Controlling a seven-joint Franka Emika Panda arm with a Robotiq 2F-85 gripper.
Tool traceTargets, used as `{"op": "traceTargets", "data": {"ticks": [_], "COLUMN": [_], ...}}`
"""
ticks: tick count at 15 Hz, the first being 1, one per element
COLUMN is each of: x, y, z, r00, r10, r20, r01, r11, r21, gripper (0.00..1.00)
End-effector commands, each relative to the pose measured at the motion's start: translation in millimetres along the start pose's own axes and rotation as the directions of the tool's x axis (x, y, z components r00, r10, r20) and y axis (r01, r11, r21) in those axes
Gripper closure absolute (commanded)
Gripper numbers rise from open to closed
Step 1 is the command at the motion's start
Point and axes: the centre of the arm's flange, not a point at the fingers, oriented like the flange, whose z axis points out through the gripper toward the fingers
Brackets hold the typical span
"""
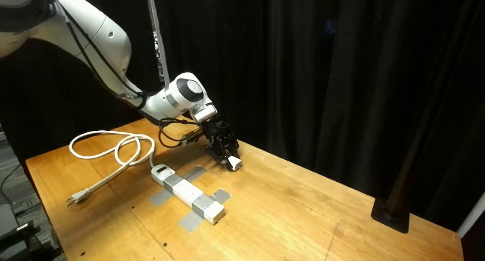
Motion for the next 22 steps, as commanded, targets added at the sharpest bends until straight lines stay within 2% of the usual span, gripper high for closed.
{"op": "traceTargets", "data": {"ticks": [1,4,6,8,12,16,19,21,22], "x": [31.7,64.2,90.8,115.4,142.8,154.1,149.4,146.1,147.5], "y": [14.6,25.1,35.4,51.5,113.5,166.4,191.6,201.1,202.2], "z": [-32.6,-58.2,-67.6,-64.3,-25.4,2.1,-0.2,-9.2,-16.5], "r00": [0.992,0.976,0.953,0.926,0.855,0.746,0.642,0.562,0.536], "r10": [-0.076,-0.123,-0.142,-0.153,-0.102,-0.068,-0.095,-0.123,-0.134], "r20": [0.103,0.180,0.269,0.345,0.508,0.662,0.760,0.818,0.833], "r01": [0.076,0.114,0.113,0.104,0.004,-0.081,-0.110,-0.136,-0.152], "r11": [0.997,0.992,0.986,0.982,0.982,0.978,0.970,0.962,0.956], "r21": [0.008,0.058,0.122,0.155,0.190,0.193,0.215,0.239,0.252], "gripper": [0.76,0.76,0.76,0.76,0.76,0.76,0.76,0.76,0.76]}}
